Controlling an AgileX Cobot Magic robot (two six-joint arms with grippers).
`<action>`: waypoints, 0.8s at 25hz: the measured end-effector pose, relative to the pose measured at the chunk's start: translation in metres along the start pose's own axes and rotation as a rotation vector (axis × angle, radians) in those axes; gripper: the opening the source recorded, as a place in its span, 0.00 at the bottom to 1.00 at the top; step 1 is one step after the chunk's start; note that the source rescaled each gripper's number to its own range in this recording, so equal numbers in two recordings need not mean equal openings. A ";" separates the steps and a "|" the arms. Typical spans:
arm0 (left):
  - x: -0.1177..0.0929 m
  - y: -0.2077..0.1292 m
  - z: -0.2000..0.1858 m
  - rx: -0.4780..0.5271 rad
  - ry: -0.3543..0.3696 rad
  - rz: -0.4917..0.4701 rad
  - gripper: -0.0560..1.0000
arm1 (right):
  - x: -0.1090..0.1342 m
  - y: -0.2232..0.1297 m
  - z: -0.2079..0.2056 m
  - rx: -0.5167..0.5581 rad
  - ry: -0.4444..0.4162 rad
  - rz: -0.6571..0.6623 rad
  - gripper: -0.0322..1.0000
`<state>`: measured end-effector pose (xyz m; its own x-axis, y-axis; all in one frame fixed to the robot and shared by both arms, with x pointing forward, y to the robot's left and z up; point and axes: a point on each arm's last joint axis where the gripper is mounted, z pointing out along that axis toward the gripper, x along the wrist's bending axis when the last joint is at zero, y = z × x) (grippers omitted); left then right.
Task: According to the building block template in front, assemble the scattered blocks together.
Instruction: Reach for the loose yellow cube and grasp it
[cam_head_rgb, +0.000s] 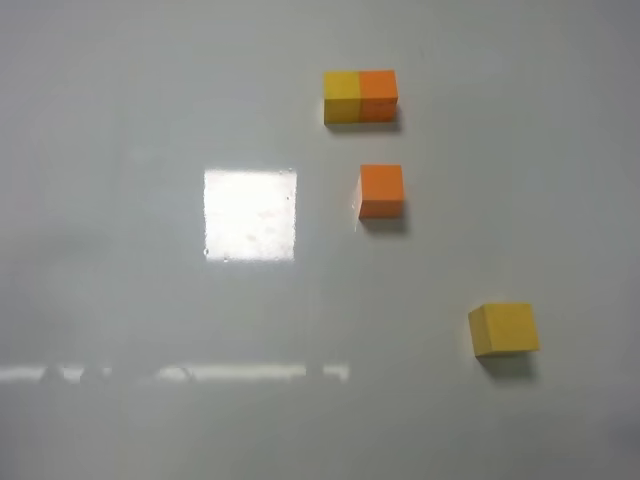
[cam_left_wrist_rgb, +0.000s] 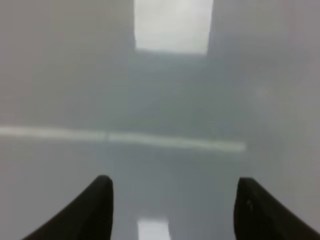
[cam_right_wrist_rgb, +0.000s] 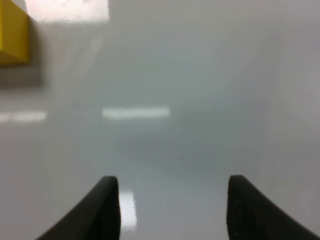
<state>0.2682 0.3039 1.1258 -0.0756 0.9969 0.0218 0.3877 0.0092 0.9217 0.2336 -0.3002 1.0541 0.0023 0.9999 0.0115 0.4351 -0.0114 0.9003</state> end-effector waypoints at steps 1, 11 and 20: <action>0.000 -0.011 0.001 0.019 0.000 0.000 0.31 | 0.000 0.000 0.000 0.000 0.000 0.000 0.16; -0.002 -0.079 -0.004 0.049 -0.001 -0.002 0.29 | 0.000 0.000 0.000 0.000 0.000 0.000 0.16; -0.001 -0.079 -0.004 0.049 0.007 -0.019 0.26 | 0.000 0.000 0.000 0.000 0.000 0.000 0.16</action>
<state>0.2342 0.3017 1.0539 -0.0896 0.9960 0.0071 0.4307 0.0323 0.9019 0.2336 -0.3002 1.0541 0.0023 0.9999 0.0115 0.4351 -0.0114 0.9003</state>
